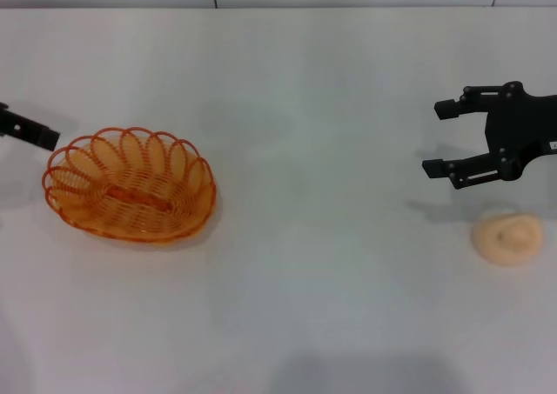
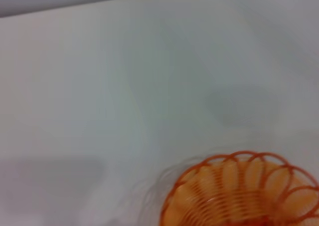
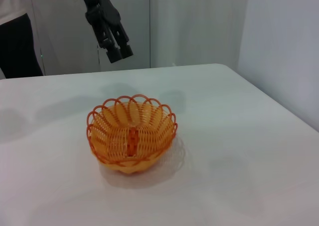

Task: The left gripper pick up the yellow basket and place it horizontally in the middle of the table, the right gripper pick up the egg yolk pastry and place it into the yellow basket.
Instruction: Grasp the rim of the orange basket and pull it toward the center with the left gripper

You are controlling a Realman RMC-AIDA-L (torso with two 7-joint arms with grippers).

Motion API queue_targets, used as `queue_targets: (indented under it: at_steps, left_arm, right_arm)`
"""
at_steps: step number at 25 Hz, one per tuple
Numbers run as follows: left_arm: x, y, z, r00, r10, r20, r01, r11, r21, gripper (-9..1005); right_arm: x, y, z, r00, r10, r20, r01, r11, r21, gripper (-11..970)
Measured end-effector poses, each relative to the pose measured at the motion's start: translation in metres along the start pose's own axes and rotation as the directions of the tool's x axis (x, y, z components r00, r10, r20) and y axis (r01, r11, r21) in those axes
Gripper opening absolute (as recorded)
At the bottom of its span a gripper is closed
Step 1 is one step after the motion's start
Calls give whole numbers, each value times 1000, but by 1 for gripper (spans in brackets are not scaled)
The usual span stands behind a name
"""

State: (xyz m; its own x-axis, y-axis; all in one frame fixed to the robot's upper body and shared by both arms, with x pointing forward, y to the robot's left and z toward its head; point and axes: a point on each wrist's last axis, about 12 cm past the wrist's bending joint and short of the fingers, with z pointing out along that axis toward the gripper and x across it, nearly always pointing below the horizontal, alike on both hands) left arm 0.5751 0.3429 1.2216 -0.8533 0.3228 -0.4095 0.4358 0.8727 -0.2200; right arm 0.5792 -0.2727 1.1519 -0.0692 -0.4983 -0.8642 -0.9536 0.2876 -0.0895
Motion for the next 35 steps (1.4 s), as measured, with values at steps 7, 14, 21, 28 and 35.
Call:
queue_targets:
  at_steps: [7, 14, 21, 28, 35]
  left_arm:
    - [-4, 0, 11, 995, -28, -97, 23, 998, -53, 822]
    - [-4, 3, 28, 989, -63, -135, 52, 995, -81, 805]
    - [3, 12, 39, 991, -87, -106, 76, 991, -107, 789]
    - [8, 18, 62, 990, -103, -100, 93, 991, -98, 772]
    - [7, 17, 79, 990, -104, -93, 96, 992, -84, 755]
  right_arm:
    - [-1, 0, 2, 1000, -10, 2, 10, 1000, -4, 852]
    - [-3, 2, 5, 1000, -23, -1, 23, 1000, -16, 852]
    - [-2, 2, 6, 1000, -26, 2, 26, 999, -19, 851]
    - [-3, 4, 11, 999, -35, -5, 34, 999, -35, 851]
    - [-3, 4, 12, 999, -38, -6, 38, 999, -39, 851]
